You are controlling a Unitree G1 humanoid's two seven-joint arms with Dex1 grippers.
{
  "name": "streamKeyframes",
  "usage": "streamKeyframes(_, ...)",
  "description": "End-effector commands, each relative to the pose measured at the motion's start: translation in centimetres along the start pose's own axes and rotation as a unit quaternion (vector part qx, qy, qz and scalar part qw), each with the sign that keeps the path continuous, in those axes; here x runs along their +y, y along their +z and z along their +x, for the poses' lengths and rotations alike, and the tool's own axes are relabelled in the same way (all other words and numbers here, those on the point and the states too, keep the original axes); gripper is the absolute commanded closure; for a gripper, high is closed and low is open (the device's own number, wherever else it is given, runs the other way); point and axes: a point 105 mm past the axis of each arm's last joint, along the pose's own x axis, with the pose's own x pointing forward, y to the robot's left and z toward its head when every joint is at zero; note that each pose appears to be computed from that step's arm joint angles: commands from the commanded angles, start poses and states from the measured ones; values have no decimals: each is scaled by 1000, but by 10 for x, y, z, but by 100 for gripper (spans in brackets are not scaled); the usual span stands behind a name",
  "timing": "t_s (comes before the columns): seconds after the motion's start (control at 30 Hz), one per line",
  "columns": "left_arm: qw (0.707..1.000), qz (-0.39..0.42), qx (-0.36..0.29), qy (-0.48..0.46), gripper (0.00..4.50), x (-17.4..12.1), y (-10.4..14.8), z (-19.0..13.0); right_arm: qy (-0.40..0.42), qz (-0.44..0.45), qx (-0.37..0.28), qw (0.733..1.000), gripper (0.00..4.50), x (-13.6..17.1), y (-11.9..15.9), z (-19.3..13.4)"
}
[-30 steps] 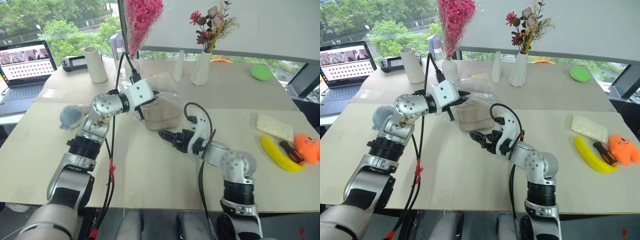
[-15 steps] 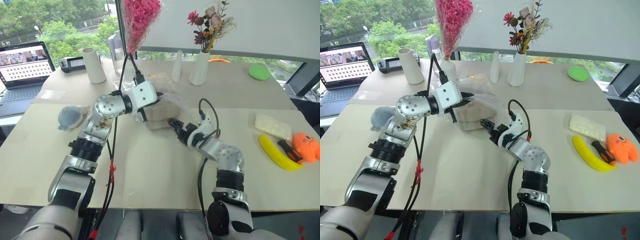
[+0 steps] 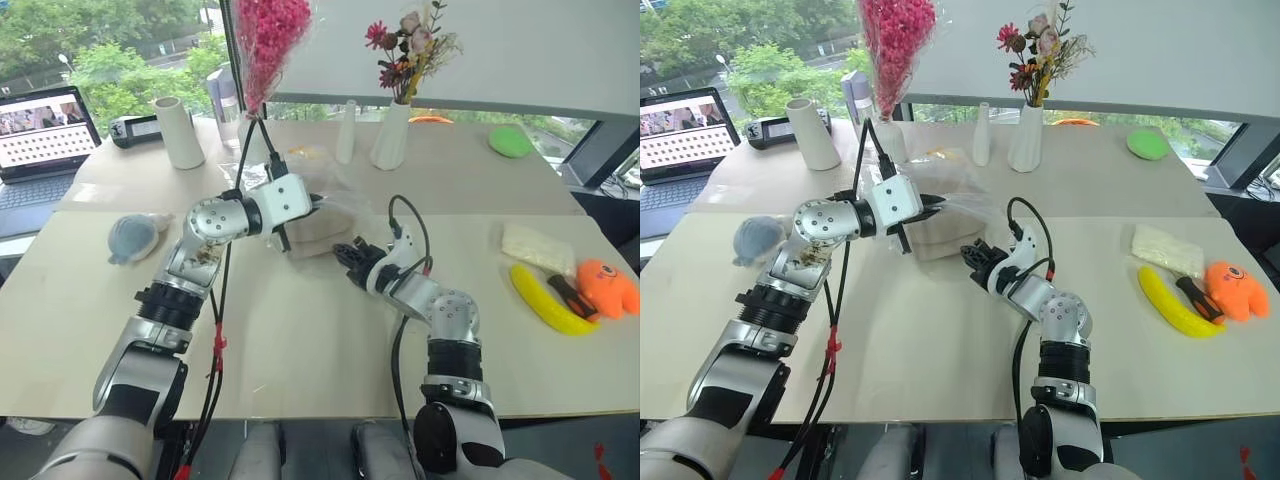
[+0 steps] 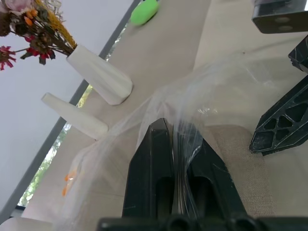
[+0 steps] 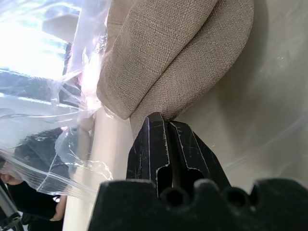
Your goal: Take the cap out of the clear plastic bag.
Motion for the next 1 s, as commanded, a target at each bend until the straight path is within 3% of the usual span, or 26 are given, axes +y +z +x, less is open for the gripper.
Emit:
streamKeyframes(0.03,1000,21,-7,6,425,1,3,-1,45,-32,29,998,444,27,-6,-9)
streamKeyframes(0.23,999,25,21,13,425,4,-13,-15,65,-56,42,995,444,29,9,-57)
streamKeyframes(0.37,998,55,35,8,425,2,-19,-20,88,-159,120,976,444,28,6,-107)
streamKeyframes(0.53,998,58,32,9,425,3,-20,-19,54,-215,93,971,444,14,38,-159)
streamKeyframes(0.6,998,58,29,7,425,2,-20,-17,98,-257,45,960,444,30,45,-179)
streamKeyframes(0.73,998,62,24,1,425,-2,-19,-14,211,-357,79,906,444,62,17,-214)
streamKeyframes(0.8,998,64,21,-3,425,-3,-18,-12,230,-378,71,894,444,68,19,-221)
streamKeyframes(0.87,998,67,16,-5,425,-2,-16,-10,281,-415,21,865,444,89,30,-230)
streamKeyframes(1.0,997,72,14,-8,425,-1,-15,-8,380,-350,-54,855,444,128,55,-241)
